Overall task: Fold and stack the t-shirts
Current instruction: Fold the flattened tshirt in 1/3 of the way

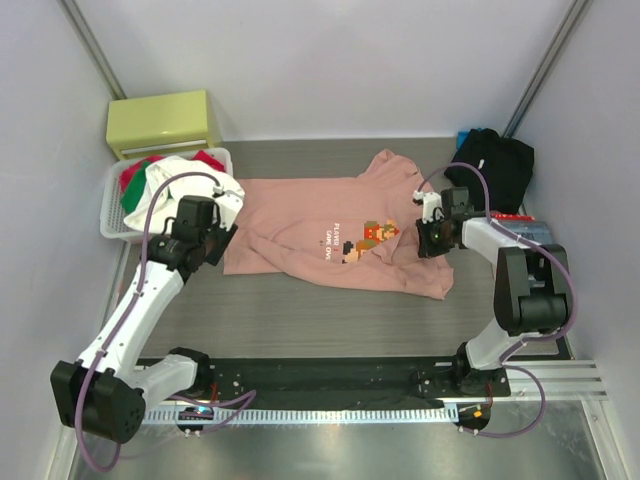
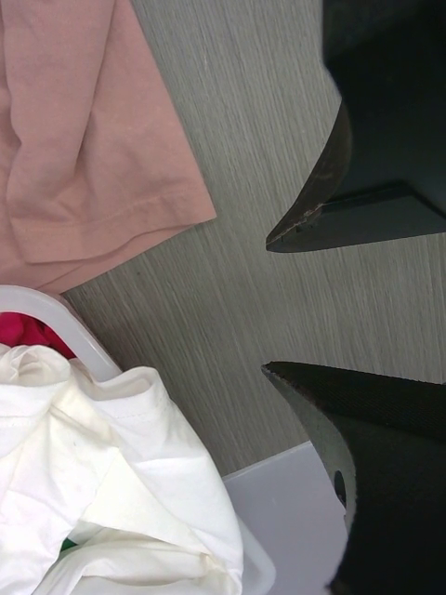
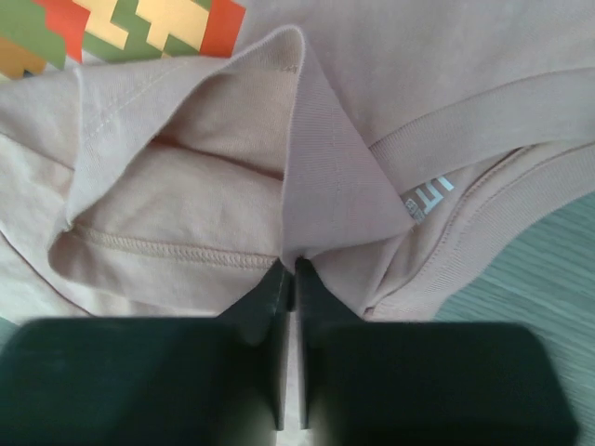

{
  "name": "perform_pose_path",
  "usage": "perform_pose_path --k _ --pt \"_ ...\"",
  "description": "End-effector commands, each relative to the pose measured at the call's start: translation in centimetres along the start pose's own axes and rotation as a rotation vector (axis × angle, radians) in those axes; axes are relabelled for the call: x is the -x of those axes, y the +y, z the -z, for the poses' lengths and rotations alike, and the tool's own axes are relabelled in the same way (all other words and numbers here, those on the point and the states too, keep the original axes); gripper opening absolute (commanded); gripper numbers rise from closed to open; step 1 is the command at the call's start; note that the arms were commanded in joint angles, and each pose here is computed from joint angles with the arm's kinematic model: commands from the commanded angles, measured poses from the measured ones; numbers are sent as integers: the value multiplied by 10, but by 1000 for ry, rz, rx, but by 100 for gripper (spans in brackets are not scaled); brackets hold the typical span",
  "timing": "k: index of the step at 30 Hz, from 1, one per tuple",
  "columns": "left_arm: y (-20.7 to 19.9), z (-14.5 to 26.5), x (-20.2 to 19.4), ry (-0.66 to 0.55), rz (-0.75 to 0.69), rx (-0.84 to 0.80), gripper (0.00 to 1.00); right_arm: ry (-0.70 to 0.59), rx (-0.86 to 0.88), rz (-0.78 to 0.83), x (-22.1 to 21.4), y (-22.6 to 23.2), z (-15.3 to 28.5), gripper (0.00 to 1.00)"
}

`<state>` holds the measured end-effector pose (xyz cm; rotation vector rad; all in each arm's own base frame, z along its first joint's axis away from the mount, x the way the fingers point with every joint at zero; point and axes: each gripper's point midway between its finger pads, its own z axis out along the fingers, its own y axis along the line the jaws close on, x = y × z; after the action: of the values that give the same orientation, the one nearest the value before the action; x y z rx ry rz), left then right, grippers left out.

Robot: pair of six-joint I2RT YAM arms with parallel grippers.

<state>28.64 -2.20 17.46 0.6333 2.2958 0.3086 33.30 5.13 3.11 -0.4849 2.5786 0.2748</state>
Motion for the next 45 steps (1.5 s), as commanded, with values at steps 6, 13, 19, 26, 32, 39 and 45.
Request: perform_pose_path --k 6,13,19,26,32,39,45 --pt "-2 -7 -1 -1 2 -3 52 -160 -103 -8 35 -14 19 1" --pt "-11 -13 -8 15 0 -33 52 -215 -154 -11 54 -25 33 1" --pt "-8 -8 -9 15 -3 -24 52 -221 -176 -31 80 -39 23 1" --pt "-11 -10 -14 34 -12 -36 51 -246 -215 -41 85 -51 33 1" --pt "-13 -12 -12 36 -9 -49 51 -263 -258 -86 88 -79 42 1" --pt "-17 -15 -15 45 -10 -62 51 -269 -275 -115 96 -106 45 1" --pt "-18 -15 -15 49 -10 -69 51 -223 -233 -132 87 -104 25 53"
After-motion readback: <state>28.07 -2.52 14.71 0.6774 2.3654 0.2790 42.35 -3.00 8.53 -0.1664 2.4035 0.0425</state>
